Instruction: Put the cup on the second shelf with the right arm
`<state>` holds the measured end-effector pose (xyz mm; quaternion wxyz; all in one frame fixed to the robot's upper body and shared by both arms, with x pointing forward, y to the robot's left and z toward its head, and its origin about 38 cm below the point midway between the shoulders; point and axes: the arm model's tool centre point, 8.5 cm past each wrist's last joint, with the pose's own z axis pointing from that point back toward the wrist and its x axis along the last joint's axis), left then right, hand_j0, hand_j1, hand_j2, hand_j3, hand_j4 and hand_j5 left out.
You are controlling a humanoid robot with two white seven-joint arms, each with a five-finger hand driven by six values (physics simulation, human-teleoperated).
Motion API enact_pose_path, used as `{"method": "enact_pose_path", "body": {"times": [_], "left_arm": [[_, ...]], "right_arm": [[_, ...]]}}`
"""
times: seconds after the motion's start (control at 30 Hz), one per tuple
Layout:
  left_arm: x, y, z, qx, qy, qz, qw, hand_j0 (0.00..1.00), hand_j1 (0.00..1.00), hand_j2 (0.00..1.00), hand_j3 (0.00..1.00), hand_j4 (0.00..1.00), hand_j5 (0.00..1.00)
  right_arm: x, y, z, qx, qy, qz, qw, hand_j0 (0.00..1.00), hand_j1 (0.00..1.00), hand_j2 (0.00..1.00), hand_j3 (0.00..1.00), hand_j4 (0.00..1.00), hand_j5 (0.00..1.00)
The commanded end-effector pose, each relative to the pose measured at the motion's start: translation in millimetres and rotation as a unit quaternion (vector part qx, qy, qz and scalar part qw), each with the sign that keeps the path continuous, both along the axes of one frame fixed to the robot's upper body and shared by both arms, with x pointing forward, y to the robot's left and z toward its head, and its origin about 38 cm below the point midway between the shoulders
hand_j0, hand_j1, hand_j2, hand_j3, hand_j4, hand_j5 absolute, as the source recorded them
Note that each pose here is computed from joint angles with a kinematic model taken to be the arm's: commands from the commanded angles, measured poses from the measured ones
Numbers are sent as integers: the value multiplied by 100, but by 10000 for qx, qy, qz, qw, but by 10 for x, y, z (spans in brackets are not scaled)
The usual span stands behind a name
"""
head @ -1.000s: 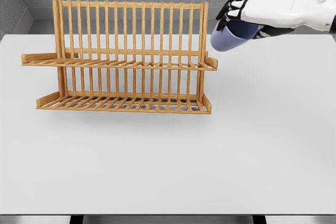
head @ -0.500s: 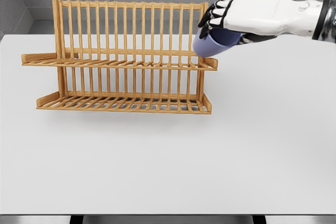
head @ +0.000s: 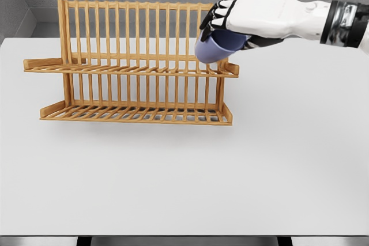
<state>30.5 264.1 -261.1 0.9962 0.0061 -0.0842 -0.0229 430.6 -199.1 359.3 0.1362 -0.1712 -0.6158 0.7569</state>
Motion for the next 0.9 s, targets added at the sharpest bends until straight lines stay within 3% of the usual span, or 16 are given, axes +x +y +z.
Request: {"method": "enact_pose_path", "body": {"times": [0.0,0.5,0.57,0.77,0.87], "left_arm": [[0,0,0,-1,0,2,10000,100,100,100,100,100,100],[5,-1,0,-2,-8,1,10000,100,100,100,100,100,100],[0,0,0,-1,0,2,10000,100,100,100,100,100,100],[0,0,0,-1,0,2,10000,100,100,100,100,100,100],[0,0,0,-1,0,2,10000,100,100,100,100,100,100]], "right_arm": [[4,72,-44,33,86,29,10000,65,65,65,65,65,65],[-34,310,-348,-115,449,260,9986,66,66,66,66,66,66],[-36,308,-340,-120,437,261,9986,100,100,100,100,100,100],[-102,311,-238,-137,275,340,9990,100,100,100,100,100,100],[-140,185,-30,-55,-7,246,9997,100,100,100,100,100,100]]}}
